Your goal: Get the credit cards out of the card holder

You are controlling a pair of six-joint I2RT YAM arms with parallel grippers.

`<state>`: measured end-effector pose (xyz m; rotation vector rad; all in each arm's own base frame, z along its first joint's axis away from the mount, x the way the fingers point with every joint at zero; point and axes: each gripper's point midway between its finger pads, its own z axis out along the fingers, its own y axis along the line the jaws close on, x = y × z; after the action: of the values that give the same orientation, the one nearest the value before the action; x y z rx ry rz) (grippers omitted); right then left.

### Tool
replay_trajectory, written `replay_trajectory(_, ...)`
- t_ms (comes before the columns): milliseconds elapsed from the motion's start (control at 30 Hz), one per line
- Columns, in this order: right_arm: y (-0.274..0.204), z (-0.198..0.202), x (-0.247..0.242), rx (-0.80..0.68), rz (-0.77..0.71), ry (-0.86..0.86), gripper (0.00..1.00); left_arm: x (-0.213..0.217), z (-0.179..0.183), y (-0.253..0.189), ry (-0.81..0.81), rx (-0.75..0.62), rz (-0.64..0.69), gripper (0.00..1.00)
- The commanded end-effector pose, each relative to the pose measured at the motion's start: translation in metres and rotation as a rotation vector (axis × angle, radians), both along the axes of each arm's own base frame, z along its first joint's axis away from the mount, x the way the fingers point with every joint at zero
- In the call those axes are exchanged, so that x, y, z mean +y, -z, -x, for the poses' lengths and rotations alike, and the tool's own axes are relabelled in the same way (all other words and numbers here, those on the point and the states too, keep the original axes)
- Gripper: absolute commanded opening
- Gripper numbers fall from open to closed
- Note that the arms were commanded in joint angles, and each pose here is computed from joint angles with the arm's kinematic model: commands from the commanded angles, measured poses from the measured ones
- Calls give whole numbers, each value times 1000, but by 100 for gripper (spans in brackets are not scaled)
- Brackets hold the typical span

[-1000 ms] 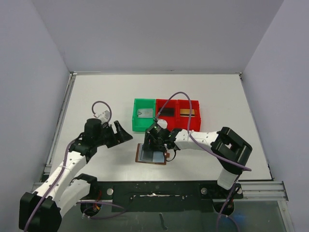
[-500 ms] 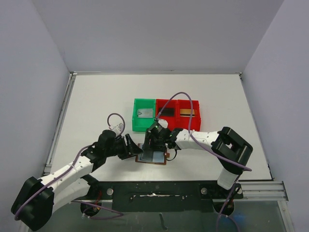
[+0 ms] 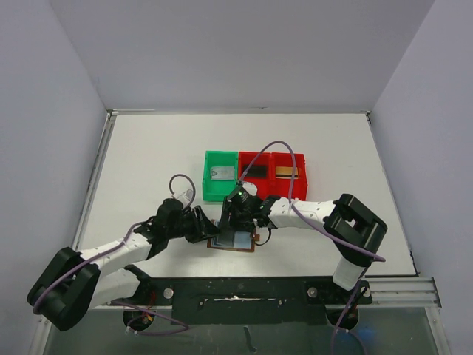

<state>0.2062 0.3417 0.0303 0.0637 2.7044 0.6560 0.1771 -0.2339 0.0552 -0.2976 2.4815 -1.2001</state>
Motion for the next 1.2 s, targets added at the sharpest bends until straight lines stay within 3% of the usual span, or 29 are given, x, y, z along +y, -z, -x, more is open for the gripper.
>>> replay_trajectory(0, 1, 1, 0, 3, -10, -1, 59, -12, -8, -11, 24, -60, 50, 36)
replay_trajectory(300, -2, -1, 2, -2, -20, -12, 59, -16, -3, 1, 57, -32, 47, 29)
replay_trajectory(467, -8, -4, 5, -14, -37, -24, 60, -20, -1, 2, 79, -24, 56, 19)
replay_trajectory(967, -50, -12, 4, -101, -79, -43, 72, -24, -3, -5, 80, -38, 71, 22)
replay_trajectory(1167, -56, -14, -28, -135, -3, 57, 73, -26, -6, -11, 90, -54, 79, 26)
